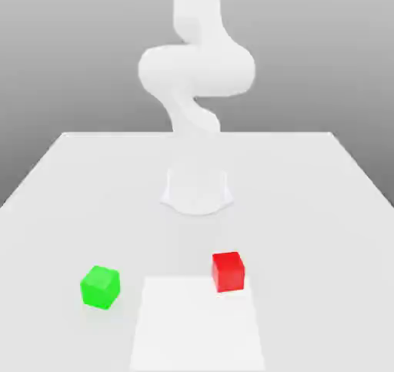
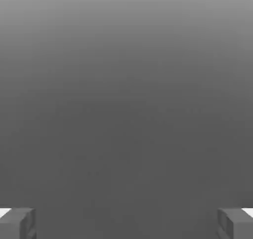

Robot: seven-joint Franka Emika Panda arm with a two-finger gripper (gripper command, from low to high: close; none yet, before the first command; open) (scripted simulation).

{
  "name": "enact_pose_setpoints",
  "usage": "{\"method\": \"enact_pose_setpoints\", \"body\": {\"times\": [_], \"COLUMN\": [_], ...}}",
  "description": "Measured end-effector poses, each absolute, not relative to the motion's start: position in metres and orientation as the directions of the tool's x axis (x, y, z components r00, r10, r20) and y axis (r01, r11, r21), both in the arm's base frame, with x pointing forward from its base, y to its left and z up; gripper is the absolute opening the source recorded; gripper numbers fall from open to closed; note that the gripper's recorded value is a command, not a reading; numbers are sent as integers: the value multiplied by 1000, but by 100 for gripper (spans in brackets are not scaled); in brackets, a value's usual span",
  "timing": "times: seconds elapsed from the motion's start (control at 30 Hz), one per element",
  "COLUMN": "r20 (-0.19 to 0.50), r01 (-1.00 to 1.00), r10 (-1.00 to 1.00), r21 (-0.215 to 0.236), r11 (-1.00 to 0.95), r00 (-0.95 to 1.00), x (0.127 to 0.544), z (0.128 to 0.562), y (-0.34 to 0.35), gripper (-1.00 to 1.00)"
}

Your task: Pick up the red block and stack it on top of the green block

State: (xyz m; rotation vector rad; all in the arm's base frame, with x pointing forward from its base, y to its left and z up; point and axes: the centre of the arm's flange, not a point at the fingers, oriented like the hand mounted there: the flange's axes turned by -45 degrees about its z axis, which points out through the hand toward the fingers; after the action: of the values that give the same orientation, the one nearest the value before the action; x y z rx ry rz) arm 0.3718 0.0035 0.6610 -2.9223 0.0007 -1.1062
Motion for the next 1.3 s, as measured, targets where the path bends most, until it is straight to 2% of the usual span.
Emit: {"method": "enact_pose_setpoints", "body": {"times": [0.13,0.3,0.4,0.57,0.63,0.8,0.83,1.07,1.3], "r20": [545,381,268,58,15,1,0,0,1], "r01": [37,78,107,160,173,175,175,176,176], "r10": [19,65,99,160,173,175,175,176,176], "r21": [-22,-19,-14,-2,-1,-1,-1,-1,0], "r11": [-999,-997,-994,-987,-985,-985,-985,-984,-984], "r00": [838,922,958,985,985,985,985,984,984], "x": [403,408,391,336,323,316,316,316,317], "z": [562,436,361,233,195,148,144,145,194], "y": [15,33,43,55,57,57,57,58,58], "gripper": [0,0,0,0,0,0,-100,-100,-100]}}
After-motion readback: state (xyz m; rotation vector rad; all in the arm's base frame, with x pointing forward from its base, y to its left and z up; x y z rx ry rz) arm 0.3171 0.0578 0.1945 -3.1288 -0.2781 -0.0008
